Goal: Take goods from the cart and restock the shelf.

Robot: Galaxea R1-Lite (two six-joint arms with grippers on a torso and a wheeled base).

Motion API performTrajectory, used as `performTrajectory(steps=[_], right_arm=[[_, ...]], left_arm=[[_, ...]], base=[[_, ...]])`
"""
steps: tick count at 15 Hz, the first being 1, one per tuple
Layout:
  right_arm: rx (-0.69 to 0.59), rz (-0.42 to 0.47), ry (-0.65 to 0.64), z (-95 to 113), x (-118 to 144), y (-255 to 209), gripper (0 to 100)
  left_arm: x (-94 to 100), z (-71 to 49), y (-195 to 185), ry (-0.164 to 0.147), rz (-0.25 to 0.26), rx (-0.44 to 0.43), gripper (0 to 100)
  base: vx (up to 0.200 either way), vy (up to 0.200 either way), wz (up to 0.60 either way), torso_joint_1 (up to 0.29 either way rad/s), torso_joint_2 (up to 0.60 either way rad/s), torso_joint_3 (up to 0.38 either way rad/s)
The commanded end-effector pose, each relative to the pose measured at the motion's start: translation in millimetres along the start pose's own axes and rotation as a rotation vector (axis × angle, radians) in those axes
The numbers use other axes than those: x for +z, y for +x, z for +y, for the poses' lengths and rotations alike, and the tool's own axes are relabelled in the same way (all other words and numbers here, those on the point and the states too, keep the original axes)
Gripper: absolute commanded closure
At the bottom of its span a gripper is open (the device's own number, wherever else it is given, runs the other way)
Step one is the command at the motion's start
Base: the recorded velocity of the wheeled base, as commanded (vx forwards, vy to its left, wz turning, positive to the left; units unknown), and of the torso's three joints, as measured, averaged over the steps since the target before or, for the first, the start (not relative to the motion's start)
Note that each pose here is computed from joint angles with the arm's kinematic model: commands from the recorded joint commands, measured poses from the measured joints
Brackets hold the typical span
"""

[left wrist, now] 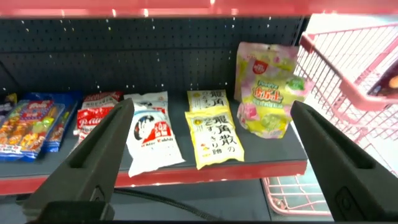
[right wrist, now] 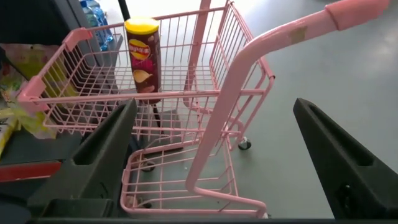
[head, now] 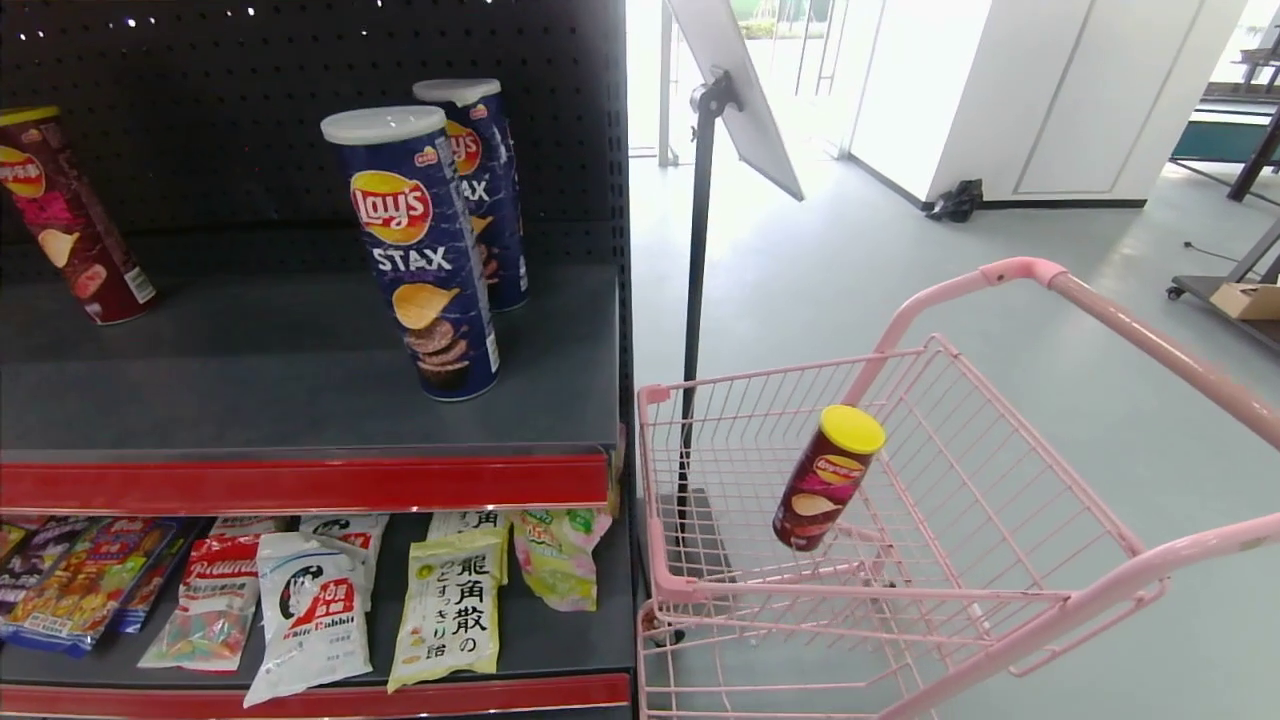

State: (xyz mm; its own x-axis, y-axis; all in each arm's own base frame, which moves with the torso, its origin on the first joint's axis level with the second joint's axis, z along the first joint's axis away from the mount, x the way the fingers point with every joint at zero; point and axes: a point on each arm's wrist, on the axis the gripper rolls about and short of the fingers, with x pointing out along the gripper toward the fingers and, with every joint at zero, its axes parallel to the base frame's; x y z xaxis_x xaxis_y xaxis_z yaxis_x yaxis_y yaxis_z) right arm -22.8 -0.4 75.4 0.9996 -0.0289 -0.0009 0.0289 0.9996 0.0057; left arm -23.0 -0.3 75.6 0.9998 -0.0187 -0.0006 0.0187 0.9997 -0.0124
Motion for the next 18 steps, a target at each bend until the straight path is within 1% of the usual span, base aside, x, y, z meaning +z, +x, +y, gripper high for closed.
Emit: performTrajectory(steps=[1,3,5,16,17,18], right_arm=[[0.000,0.001,0.000,0,0,0,0],[0.000,0.002,-0.003,0,0,0,0],[0.000,0.002,-0.003,0,0,0,0],[0.017,0.001,-0.007,0,0,0,0],[0.046,-0.075,-0.047,1,20,-4,0],[0.117,-0.103,-0.099,3,55,-5,0]], left_arm=[[0.0,0.0,0,0.000,0.001,0.000,0],[0.0,0.0,0,0.000,0.001,0.000,0],[0.0,0.0,0,-0.001,0.001,0.000,0],[0.0,0.0,0,-0.001,0.001,0.000,0],[0.0,0.0,0,-0.001,0.001,0.000,0],[0.0,0.0,0,0.000,0.001,0.000,0]], base=[[0.000,0.000,0.00,-0.207,0.55,0.334],[0.000,0.000,0.00,-0.205,0.54,0.327],[0.000,0.000,0.00,-0.112,0.31,0.188],[0.000,0.000,0.00,-0.006,0.02,0.012],[0.000,0.000,0.00,0.000,0.00,0.000],[0.000,0.000,0.00,0.000,0.00,0.000]])
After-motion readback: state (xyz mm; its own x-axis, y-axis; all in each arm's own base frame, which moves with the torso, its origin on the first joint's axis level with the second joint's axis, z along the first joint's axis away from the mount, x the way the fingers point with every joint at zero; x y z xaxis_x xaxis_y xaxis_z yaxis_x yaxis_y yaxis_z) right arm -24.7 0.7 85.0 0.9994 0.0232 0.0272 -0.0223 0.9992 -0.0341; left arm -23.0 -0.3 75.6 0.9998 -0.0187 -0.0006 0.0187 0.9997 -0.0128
